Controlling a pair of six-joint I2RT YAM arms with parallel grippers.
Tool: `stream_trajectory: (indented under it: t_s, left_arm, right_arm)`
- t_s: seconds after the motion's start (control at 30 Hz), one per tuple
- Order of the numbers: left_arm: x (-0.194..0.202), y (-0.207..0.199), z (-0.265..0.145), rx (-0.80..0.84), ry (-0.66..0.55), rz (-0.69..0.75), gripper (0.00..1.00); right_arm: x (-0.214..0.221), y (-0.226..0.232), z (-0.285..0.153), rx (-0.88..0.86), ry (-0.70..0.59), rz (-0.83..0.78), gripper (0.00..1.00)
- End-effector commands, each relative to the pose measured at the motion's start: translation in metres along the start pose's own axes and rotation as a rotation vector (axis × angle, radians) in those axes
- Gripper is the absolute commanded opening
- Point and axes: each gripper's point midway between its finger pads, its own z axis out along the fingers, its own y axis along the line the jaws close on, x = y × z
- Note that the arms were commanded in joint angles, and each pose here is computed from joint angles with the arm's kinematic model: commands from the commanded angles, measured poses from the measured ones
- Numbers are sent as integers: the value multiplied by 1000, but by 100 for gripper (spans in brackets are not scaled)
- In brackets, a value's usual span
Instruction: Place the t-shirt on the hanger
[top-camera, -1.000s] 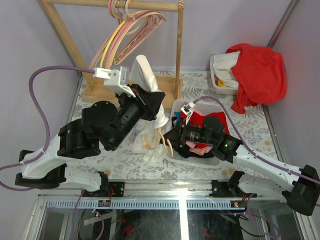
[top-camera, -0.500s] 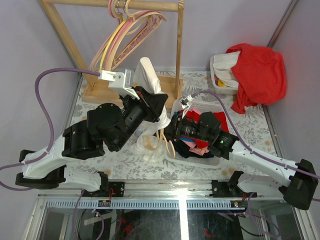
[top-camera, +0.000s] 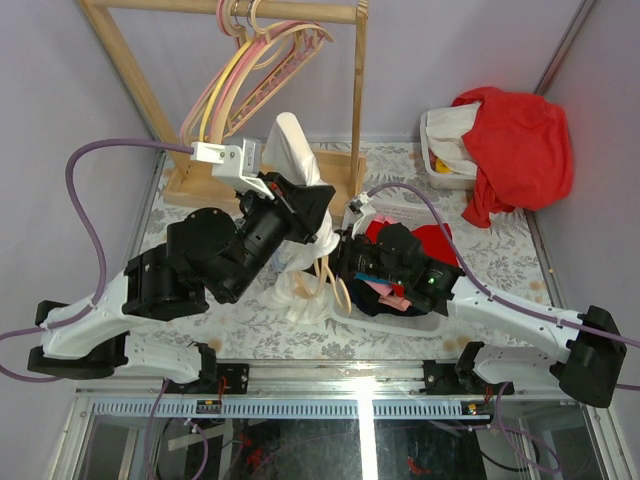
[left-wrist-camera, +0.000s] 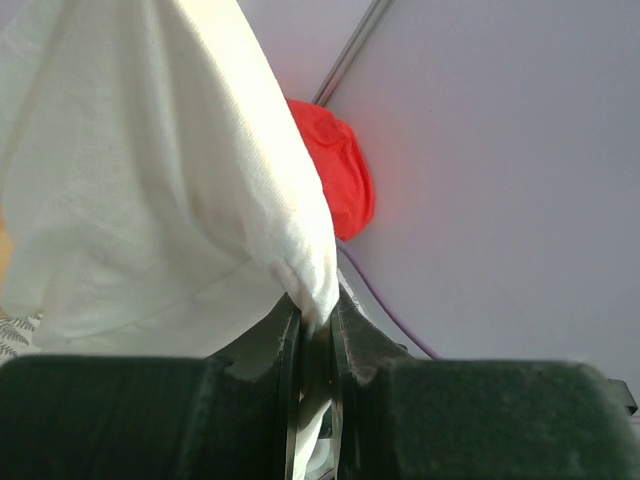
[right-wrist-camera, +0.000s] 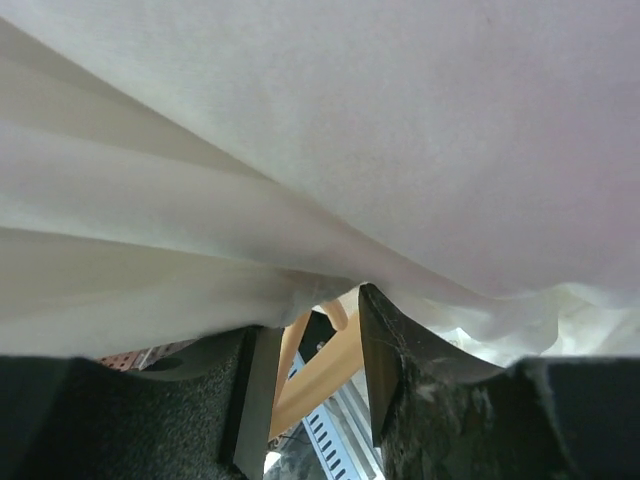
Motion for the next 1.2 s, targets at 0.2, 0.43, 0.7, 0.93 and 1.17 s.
stream_trajectory:
  t_s: [0.2,0.43,0.7,0.93,1.17]
  left_arm:
    - [-34,-10,-5,49,-100,-112,0]
    - [-31,-10,-6,56,-94,-119,0]
    - [-25,-10,-4,61,-89,-122,0]
    - [-34,-16,-5,97,-129,-142,0]
    - [-65,-28,-10,182,-267,-202,0]
  right_arm:
    - [-30,8,-1,41,-115,9,33]
    - [-36,9,-2,50,-134,14,46]
    - [-44,12,-1,42,-170,42,40]
    - [-25,0,2,72,-104,45,0]
    - [20,-30,0,107,-6,65,0]
